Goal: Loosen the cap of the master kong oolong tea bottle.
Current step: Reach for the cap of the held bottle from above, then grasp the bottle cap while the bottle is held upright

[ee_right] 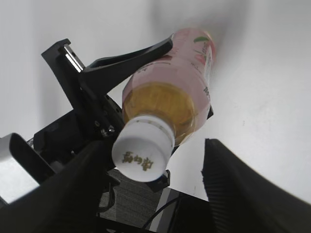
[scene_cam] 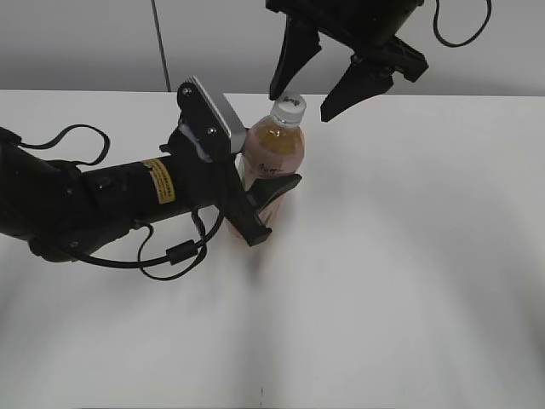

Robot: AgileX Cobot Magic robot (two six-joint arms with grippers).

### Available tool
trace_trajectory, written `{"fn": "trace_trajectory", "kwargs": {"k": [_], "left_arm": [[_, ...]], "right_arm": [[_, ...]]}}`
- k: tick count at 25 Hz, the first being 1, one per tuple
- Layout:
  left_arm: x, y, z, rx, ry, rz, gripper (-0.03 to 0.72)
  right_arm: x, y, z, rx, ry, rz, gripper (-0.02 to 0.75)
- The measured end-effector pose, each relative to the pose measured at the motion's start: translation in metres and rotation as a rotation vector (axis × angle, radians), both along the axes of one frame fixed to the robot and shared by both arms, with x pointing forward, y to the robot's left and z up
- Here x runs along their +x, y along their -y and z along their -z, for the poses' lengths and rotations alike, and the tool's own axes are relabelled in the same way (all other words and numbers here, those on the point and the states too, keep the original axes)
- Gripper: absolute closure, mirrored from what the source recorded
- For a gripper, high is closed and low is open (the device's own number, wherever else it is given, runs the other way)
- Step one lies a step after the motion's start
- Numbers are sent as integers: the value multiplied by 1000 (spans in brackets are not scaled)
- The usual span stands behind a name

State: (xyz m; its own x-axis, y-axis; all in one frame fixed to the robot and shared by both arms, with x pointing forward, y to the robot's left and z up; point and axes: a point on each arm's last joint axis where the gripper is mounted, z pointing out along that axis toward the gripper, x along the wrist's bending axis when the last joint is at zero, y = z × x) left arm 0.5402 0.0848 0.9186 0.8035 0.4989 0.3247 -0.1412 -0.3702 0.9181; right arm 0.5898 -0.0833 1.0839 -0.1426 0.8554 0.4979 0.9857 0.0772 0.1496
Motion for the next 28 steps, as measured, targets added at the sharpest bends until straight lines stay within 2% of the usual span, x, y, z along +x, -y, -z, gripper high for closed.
{"fn": "trace_trajectory", "kwargs": {"k": [12,21,28], "left_arm": [[0,0,0,0,0,-1,251],[-1,0,0,24,29,16,251],[-1,0,0,31,38,20,251]], "right_arm": [[1,-7,10,-14,-22,-9,258],[6,-8,-9,0,44,1,258],[8,-9,-6,-5,39,4,258]]}}
